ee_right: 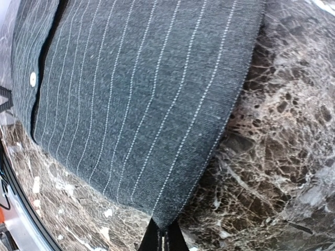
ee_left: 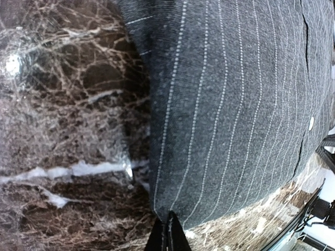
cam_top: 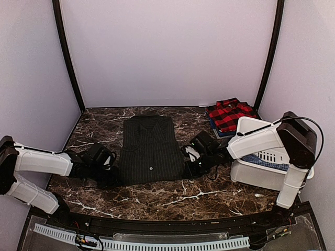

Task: Fold and stack the long sleeve shirts
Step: Pick up the 2/3-rectangle-folded shirt from the center of the board, then fold the 2/3-rectangle-folded shirt at the center of the board.

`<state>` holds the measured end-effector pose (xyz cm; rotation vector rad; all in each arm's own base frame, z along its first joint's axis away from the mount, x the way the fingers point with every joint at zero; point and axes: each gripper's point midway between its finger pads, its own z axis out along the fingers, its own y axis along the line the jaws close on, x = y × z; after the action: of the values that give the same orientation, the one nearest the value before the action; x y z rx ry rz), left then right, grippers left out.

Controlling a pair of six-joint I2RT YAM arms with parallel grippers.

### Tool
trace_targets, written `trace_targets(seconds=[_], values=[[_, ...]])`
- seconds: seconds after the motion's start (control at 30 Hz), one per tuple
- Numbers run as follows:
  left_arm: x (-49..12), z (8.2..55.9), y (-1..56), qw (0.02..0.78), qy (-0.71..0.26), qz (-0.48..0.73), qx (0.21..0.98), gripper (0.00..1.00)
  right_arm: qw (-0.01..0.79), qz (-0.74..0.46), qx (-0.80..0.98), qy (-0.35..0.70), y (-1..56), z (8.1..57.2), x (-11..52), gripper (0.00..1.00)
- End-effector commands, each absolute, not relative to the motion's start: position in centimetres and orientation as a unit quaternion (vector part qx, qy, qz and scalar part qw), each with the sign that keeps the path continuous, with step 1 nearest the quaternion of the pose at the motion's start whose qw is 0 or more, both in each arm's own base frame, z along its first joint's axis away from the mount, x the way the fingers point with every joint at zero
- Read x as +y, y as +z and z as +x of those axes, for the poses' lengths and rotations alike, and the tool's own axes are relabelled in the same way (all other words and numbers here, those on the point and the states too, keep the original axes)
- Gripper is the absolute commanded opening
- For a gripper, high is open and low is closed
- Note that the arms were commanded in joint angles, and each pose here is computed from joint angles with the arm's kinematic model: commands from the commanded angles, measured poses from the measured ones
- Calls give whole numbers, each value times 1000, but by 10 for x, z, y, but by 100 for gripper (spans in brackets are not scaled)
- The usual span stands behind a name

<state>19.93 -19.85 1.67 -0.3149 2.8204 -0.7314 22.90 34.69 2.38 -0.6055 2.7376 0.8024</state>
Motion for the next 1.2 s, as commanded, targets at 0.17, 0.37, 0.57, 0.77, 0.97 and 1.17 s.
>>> trace_targets(seconds=[0.17,0.37,0.57,0.77,0.97,1.17], values=[[-196,182,34,93,-246,-85,961,0,138,-204,931,270,49,227,334,0],[-192,174,61,106,-252,-79,959,0,152,-215,926,271,77,218,329,0],[-196,176,108,132,-278,-72,949,0,181,-222,917,276,124,222,331,0],[-212,194,165,162,-304,-57,937,0,233,-224,904,279,191,253,348,0],[-216,271,179,199,-320,-56,925,0,281,-205,894,283,205,336,369,0],[-185,391,154,248,-333,-106,904,0,319,-162,892,278,183,458,396,0]])
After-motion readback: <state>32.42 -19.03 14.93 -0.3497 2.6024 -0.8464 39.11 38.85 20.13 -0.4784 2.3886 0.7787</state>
